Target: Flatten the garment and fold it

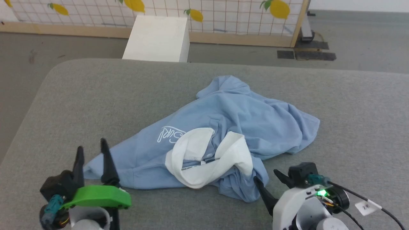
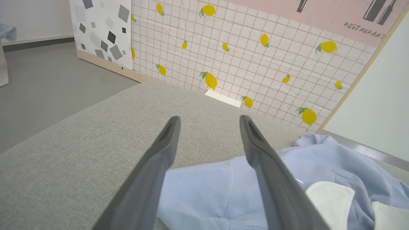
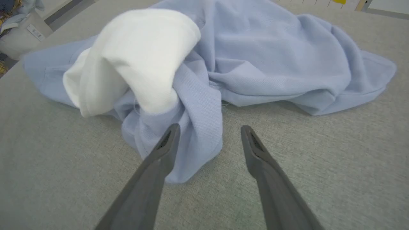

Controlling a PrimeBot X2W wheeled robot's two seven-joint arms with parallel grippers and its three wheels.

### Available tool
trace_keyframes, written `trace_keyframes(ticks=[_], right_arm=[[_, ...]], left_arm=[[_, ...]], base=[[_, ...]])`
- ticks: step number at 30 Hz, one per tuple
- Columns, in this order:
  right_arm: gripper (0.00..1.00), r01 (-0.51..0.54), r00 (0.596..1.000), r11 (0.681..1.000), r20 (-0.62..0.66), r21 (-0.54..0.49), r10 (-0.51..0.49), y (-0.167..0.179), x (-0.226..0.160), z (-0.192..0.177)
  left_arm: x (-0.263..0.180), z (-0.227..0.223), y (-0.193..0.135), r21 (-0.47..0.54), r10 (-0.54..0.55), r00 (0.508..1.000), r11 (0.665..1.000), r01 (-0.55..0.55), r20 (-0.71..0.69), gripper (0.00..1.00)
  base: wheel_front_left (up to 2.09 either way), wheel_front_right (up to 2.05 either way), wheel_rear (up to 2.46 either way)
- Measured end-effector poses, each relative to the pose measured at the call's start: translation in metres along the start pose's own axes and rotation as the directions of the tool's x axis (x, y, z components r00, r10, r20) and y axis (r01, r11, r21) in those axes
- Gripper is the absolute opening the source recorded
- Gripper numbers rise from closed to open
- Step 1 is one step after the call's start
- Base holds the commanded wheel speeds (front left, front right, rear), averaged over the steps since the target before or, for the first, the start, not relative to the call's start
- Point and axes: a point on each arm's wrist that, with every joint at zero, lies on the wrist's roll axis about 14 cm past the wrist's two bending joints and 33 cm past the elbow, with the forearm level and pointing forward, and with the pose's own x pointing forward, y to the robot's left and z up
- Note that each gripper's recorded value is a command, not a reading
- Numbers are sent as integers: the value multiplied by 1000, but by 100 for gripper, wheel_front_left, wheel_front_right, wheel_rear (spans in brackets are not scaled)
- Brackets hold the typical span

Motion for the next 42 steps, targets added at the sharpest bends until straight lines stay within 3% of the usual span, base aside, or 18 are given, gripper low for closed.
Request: trace_keyframes(ticks=[6, 7, 8, 9, 12, 15, 18, 22, 25, 29, 31, 34, 37, 38, 39, 42], right_arm=[[100, -63, 981, 998, -183, 2, 62, 11, 26, -21], [43, -70, 974, 998, -214, 10, 70, 12, 29, -25], [16, -78, 967, 997, -243, 15, 79, 14, 31, -29], [0, -85, 961, 996, -261, 25, 88, 15, 33, -32], [0, -70, 973, 996, -216, 49, 79, 9, 39, -20], [0, -12, 998, 998, -65, 54, 16, -13, 40, 10], [0, 58, 994, 997, 93, 50, -63, -37, 32, 42], [0, 225, 923, 974, 316, 19, -219, -86, 2, 91], [0, 369, 852, 929, 390, 26, -350, -128, -29, 109], [0, 539, 801, 841, 280, 47, -529, -180, -69, 84], [0, 601, 787, 796, 119, 75, -606, -201, -88, 46], [0, 641, 767, 759, -59, 111, -639, -212, -105, 2], [0, 644, 764, 746, -182, 168, -618, -212, -109, -28], [34, 641, 766, 744, -214, 189, -606, -210, -110, -38], [98, 640, 768, 743, -217, 196, -603, -209, -110, -40], [100, 628, 777, 742, -139, 235, -614, -210, -110, -30]], left_arm=[[5, -7, -11, -17, -26, 1000, 1000, 26, -3, 100], [5, -9, -11, -19, -25, 1000, 1000, 25, -7, 100], [5, -11, -9, -20, -20, 1000, 1000, 19, -12, 100], [5, -14, -6, -21, -12, 1000, 1000, 12, -19, 100], [4, -19, 3, -14, 7, 999, 1000, -8, -35, 100], [5, -22, 7, -13, 17, 999, 1000, -18, -43, 100], [7, -23, 6, -10, 11, 999, 1000, -11, -44, 100], [10, -23, -2, -5, -12, 999, 1000, 12, -41, 100], [12, -26, -9, -6, -39, 998, 999, 39, -47, 100], [14, -31, -23, -14, -76, 995, 997, 75, -59, 100], [14, -35, -31, -19, -99, 993, 995, 98, -70, 100], [14, -40, -39, -26, -124, 989, 992, 123, -84, 100], [14, -46, -46, -33, -148, 984, 989, 146, -101, 100], [12, -51, -50, -38, -165, 980, 986, 161, -116, 100], [12, -53, -52, -39, -171, 977, 985, 168, -124, 100], [6, -65, -63, -52, -221, 962, 975, 215, -161, 100]], base=[[0, 0, 0], [0, 0, 0], [0, 0, 0], [0, 0, 0], [0, 0, 0], [0, 0, 0], [0, 0, 0], [0, 0, 0], [0, 0, 0], [0, 0, 0], [0, 0, 0], [0, 0, 0], [0, 0, 0], [0, 0, 0], [0, 0, 0], [0, 0, 0]])
